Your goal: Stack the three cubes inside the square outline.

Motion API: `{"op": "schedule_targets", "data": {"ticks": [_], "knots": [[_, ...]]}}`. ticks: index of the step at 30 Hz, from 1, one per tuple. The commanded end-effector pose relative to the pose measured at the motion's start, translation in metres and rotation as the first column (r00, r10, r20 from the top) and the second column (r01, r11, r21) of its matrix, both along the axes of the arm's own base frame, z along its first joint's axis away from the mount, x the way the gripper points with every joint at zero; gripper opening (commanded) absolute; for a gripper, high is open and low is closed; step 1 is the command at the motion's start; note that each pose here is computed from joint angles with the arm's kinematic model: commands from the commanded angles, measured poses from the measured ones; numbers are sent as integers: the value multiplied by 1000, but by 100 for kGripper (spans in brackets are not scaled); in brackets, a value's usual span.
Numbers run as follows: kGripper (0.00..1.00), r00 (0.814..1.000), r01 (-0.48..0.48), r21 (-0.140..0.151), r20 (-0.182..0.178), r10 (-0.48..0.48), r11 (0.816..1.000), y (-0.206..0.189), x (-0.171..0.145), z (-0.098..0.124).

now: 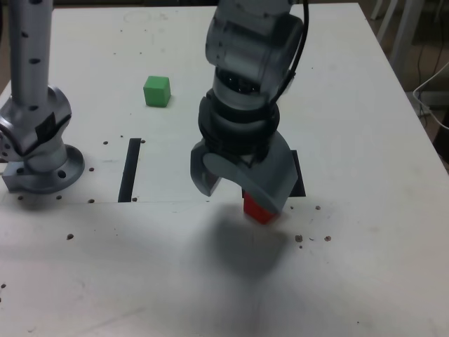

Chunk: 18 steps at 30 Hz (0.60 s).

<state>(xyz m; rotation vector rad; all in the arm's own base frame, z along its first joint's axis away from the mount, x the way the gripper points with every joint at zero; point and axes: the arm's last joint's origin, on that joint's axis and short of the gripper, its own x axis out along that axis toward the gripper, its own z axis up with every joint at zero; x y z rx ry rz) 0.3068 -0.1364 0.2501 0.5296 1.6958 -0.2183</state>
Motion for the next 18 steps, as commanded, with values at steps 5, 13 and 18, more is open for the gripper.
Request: {"op": "schedule_targets", "data": {"ticks": [5,13,18], "knots": [[87,1000,0,-12,-3,0,1000,1,6,-13],[84,1000,-2,-66,-1,2,998,7,12,-36],[83,1000,-1,-66,-2,1,998,7,13,-39]]}}
